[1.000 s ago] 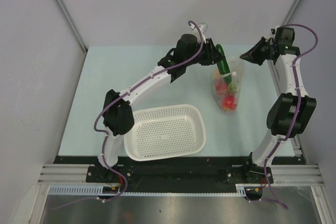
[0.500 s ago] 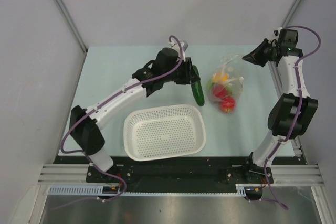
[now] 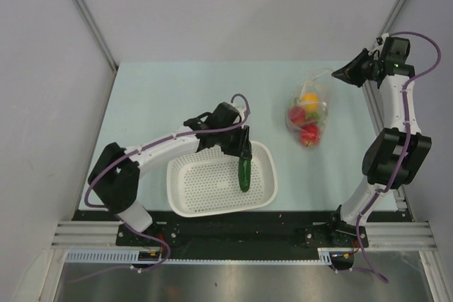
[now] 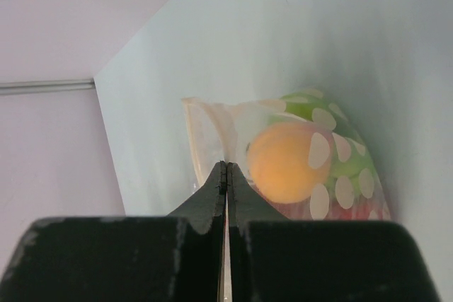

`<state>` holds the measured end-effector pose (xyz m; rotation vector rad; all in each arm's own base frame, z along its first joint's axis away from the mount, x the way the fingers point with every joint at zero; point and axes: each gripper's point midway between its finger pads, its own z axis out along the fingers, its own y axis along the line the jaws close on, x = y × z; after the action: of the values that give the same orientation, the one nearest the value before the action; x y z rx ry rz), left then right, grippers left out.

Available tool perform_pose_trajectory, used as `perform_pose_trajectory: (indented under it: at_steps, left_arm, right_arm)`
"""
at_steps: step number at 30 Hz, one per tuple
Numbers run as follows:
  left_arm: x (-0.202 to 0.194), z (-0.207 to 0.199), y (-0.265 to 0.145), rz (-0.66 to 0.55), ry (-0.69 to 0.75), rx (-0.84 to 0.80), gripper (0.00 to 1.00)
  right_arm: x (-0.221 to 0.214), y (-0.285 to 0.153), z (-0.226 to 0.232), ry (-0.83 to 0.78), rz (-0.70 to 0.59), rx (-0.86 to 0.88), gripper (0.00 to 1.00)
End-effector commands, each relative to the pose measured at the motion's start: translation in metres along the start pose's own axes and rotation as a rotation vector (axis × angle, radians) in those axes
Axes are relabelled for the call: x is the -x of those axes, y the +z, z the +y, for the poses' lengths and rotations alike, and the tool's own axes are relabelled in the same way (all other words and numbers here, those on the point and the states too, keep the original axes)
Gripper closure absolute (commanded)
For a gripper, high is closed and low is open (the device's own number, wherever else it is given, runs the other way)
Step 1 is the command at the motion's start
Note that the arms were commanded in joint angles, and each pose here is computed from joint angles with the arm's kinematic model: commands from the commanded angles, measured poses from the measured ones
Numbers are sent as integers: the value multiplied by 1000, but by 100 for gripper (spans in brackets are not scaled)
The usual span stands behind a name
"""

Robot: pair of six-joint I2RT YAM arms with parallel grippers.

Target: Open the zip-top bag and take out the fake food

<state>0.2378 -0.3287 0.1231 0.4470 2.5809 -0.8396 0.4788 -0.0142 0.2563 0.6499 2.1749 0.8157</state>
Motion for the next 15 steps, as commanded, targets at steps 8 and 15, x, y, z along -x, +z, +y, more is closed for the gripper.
perform_pose_trajectory:
  at_steps: [8,15]
  left_arm:
    - [-29,-17,-5,90,-17,-90,61]
    - [42,-73,-50,-115,131,-228,17]
  right_arm:
    - [10,-34,37,-72,-72,81,100]
    - [1,-35,36,-84,-59,67,100]
